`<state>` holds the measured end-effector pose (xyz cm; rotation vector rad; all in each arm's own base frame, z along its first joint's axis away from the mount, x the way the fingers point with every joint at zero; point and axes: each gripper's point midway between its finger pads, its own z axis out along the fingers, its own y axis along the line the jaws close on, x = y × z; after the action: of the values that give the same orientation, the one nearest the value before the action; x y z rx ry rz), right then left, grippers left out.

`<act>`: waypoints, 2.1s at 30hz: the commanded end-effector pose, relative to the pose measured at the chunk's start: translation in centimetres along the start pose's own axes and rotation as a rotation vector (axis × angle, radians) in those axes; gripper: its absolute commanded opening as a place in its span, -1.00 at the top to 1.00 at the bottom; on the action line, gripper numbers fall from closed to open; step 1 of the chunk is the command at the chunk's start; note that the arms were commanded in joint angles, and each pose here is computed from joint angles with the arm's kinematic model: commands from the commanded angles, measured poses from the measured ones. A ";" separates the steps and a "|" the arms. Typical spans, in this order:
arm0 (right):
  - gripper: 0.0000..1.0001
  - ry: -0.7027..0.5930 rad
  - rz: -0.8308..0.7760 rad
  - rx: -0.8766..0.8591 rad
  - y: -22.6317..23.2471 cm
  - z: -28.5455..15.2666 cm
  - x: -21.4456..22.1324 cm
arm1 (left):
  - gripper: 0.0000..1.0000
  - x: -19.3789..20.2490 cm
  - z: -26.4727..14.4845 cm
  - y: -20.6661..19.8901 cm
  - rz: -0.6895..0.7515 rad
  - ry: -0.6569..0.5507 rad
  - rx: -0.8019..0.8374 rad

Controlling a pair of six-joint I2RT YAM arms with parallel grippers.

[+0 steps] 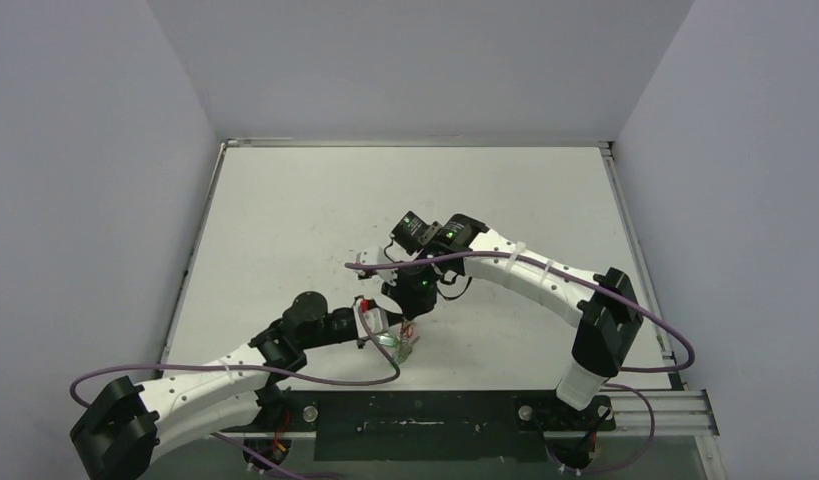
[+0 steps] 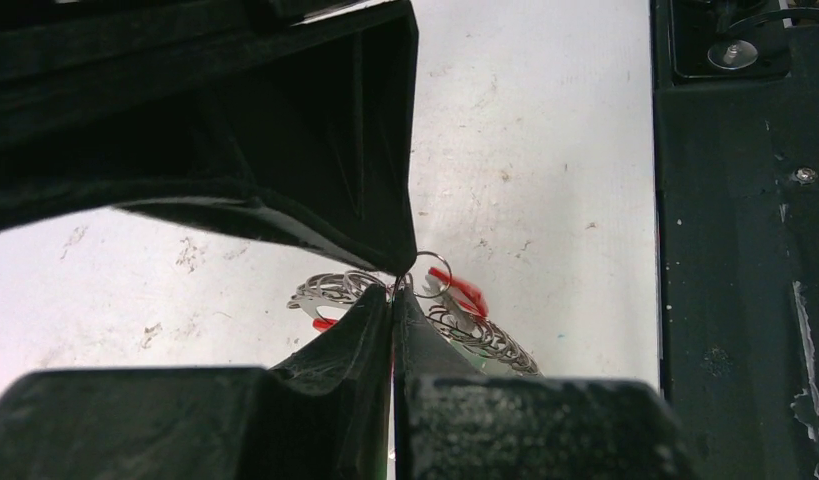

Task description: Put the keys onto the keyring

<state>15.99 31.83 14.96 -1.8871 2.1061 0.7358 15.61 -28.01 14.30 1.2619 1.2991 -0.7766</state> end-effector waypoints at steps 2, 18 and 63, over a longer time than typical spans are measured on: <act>0.87 -0.093 0.034 0.021 -0.4 -1.1 -0.6 | 1.00 -2.8 -0.6 1.0 0.004 -0.124 -0.072; 0.02 -0.533 0.200 0.048 -0.3 -4.0 -4.0 | 1.00 -4.5 -1.9 1.9 -0.005 -0.275 -0.173; 0.46 -0.578 0.359 -0.084 0.8 -2.7 -3.1 | 1.00 -5.1 -2.5 2.3 0.027 -0.300 -0.203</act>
<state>16.27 32.67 17.42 -1.1409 2.1125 1.2145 15.98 -26.29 17.59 1.0004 1.1652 -0.7752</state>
